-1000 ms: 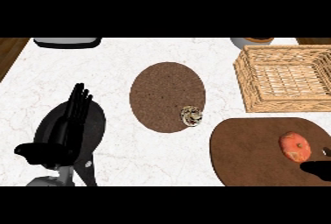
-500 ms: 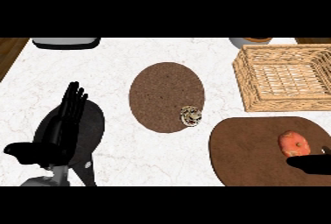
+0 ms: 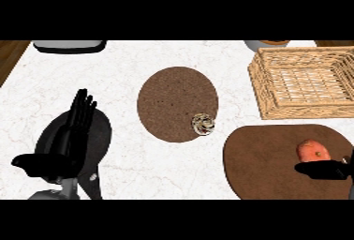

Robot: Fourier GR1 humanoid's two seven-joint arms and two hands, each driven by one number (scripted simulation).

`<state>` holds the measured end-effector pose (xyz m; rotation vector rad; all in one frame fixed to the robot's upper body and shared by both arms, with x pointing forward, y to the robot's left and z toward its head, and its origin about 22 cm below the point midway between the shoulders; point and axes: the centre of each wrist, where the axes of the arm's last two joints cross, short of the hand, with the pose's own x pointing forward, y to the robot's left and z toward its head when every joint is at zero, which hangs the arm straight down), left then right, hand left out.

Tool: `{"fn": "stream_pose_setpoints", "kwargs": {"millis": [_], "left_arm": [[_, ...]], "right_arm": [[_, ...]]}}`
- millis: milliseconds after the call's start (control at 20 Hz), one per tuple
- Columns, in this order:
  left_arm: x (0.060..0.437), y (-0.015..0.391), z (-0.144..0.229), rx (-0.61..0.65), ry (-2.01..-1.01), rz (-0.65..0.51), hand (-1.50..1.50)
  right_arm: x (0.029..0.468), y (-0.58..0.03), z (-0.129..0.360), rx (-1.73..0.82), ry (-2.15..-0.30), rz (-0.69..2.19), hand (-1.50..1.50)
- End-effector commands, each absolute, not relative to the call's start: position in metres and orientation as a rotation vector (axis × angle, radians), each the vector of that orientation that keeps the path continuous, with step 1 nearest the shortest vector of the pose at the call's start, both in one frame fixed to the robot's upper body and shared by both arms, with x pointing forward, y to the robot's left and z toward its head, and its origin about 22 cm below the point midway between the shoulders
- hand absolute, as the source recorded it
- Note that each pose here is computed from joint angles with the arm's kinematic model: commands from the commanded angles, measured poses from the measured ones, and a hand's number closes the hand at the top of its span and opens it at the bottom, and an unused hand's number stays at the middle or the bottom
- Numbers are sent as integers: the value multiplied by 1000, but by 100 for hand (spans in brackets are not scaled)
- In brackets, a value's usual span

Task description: Pick the squash from the cutting board and place it in the basket

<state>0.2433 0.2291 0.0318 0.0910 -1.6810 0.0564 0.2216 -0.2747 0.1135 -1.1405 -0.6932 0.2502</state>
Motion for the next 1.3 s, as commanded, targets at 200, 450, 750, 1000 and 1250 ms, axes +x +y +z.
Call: {"fn": "stream_pose_setpoints", "kwargs": {"millis": [200, 450, 750, 1000, 1250], "left_arm": [[239, 239, 32, 84, -1672, 58, 0], [253, 240, 35, 65, -1664, 52, 0], [228, 244, 35, 80, -1674, 46, 0], [244, 238, 38, 89, -1655, 65, 0], [241, 256, 21, 98, -1674, 60, 0]], "right_arm": [[249, -278, 112, -1165, -529, 171, -150], [250, -278, 92, -1155, -505, 186, -150], [241, -305, 72, -1111, -470, 191, -150], [234, -301, 67, -1101, -478, 183, -150], [254, -287, 66, -1093, -468, 205, -150]]}}
